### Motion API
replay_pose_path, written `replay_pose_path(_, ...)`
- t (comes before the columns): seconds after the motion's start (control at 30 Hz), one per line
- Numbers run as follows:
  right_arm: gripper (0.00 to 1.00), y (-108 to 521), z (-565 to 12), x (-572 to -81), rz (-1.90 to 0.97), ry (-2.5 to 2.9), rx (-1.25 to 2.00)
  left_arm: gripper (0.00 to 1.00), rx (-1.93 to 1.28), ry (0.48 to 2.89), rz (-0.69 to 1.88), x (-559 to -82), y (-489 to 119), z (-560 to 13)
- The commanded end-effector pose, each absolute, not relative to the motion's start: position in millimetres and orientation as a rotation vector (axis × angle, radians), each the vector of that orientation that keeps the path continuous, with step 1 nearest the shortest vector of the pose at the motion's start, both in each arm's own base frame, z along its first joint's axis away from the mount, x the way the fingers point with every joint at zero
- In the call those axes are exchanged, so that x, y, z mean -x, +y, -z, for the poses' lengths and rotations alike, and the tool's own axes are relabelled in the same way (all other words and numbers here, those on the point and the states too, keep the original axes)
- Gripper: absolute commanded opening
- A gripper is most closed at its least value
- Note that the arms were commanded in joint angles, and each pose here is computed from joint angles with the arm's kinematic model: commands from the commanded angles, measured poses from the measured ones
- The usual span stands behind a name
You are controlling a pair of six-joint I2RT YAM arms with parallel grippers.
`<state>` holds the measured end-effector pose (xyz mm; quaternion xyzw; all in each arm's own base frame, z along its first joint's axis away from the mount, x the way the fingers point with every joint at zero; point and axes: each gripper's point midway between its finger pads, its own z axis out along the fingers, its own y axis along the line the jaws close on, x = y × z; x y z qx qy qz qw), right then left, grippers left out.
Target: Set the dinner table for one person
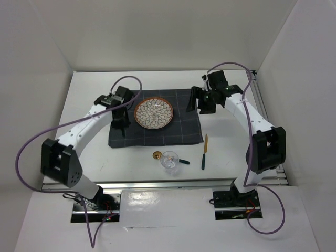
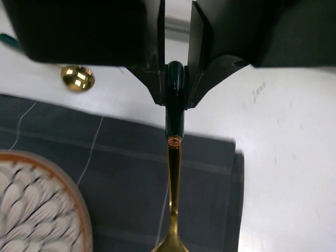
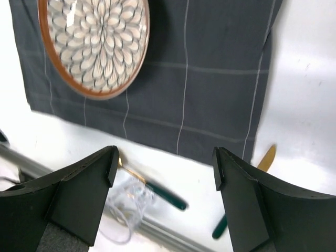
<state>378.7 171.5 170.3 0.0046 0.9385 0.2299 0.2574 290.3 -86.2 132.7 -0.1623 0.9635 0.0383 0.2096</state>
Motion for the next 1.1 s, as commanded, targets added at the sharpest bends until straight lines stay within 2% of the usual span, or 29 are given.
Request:
replay_pose_path(0.0, 0.84, 171.3, -176.5, -345.1, -0.595, 2.584, 0.111, 0.00, 0.180, 2.737, -0.295, -317.0, -73.6, -128.1)
replay_pose_path(0.17, 0.84, 167.8, -175.9, -324.2, -0.556, 2.613, 0.124, 0.00, 0.114, 2.758, -0.309, -370.3, -85.1, -105.9)
replay_pose_path(0.3, 0.84, 187.8, -181.4, -292.3, -0.645, 2.611, 0.302, 0.00, 0.108, 2.829, -0.347, -393.1, -75.1, -73.0)
replay_pose_path(0.43, 0.82, 211.0, -171.9, -260.5, -0.675, 2.627, 0.438, 0.00, 0.094, 2.841, -0.307, -404.0, -74.8, -61.6)
replay_pose_path(0.5, 0.76, 218.6, -160.1, -249.3, -0.671, 2.650, 0.471, 0.00, 0.107, 2.857, -0.237, -406.8, -79.0, -55.3)
replay_pose_path(0.7, 0.77, 245.3, -146.6, -231.9, -0.666, 2.584, 0.507, 0.00, 0.134, 2.887, -0.278, -407.0, -72.1, -36.5)
replay_pose_path(0.73, 0.77, 245.6, -140.6, -228.9, -0.653, 2.599, 0.489, 0.09, 0.148, 2.888, -0.299, -404.9, -69.5, -34.5)
replay_pose_path(0.8, 0.77, 251.4, -135.8, -224.9, -0.648, 2.591, 0.503, 0.38, 0.161, 2.887, -0.298, -402.6, -69.3, -35.9)
replay_pose_path(0.83, 0.77, 251.9, -127.1, -222.5, -0.631, 2.610, 0.501, 0.46, 0.160, 2.895, -0.303, -399.9, -68.6, -33.7)
replay_pose_path(0.97, 0.77, 261.3, -113.0, -212.9, -0.636, 2.612, 0.530, 0.70, 0.178, 2.859, -0.281, -398.3, -68.5, -54.1)
replay_pose_path(1.07, 0.72, 262.6, -100.9, -207.2, -0.636, 2.635, 0.524, 0.75, 0.198, 2.831, -0.279, -391.7, -65.6, -78.8)
